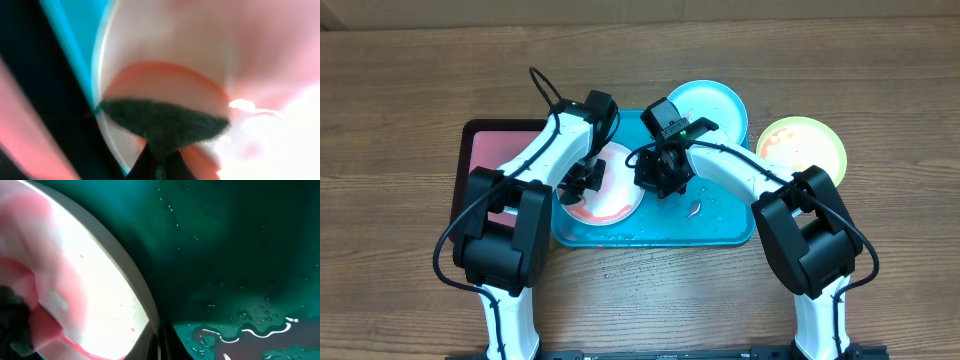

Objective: Clean dirty plates on tray and stack at the side
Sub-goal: 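Scrub the white plate with the sponge in the left gripper, then lift the sponge back toward the mat with the left gripper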

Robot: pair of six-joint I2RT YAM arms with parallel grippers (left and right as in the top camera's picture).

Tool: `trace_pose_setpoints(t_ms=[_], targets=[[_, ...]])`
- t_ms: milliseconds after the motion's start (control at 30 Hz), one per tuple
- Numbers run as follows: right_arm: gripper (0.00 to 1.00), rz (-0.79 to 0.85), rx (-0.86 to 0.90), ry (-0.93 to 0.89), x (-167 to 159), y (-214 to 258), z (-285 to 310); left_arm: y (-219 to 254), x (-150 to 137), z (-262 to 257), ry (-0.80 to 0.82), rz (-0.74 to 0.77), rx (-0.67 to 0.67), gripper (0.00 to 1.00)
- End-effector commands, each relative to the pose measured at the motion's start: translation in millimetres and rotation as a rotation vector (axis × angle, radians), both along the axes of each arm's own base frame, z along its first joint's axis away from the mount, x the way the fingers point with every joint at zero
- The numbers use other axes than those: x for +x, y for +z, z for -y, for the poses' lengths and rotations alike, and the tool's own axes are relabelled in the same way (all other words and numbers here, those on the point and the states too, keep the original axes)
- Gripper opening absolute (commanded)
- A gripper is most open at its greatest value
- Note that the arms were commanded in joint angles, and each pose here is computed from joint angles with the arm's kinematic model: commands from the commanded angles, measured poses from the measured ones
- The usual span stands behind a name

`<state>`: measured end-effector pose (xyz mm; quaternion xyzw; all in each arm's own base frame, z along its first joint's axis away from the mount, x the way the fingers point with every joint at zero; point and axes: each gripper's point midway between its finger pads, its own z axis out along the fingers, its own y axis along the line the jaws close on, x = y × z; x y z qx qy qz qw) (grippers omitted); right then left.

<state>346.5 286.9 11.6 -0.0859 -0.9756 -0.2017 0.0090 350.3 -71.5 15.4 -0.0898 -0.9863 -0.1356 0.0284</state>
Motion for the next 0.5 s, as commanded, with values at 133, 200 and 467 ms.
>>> trace_pose_setpoints(t_ms=[133,200,467], targets=[[0.04,-0.005,-0.027,-0.030,1.9,-6.8,9.1,-10.3,-4.4,76.7,-0.185,-0.073,-0.447,0.04],[0.04,-0.005,-0.027,-0.030,1.9,-6.8,9.1,-9.3,0.2,84.5,-0.188,-0.053,-0.487,0.04],[0.04,-0.004,-0.027,-0.025,1.7,-6.7,8.9,6.1,23.0,118.2,-0.213,0.032,-0.678,0.04]])
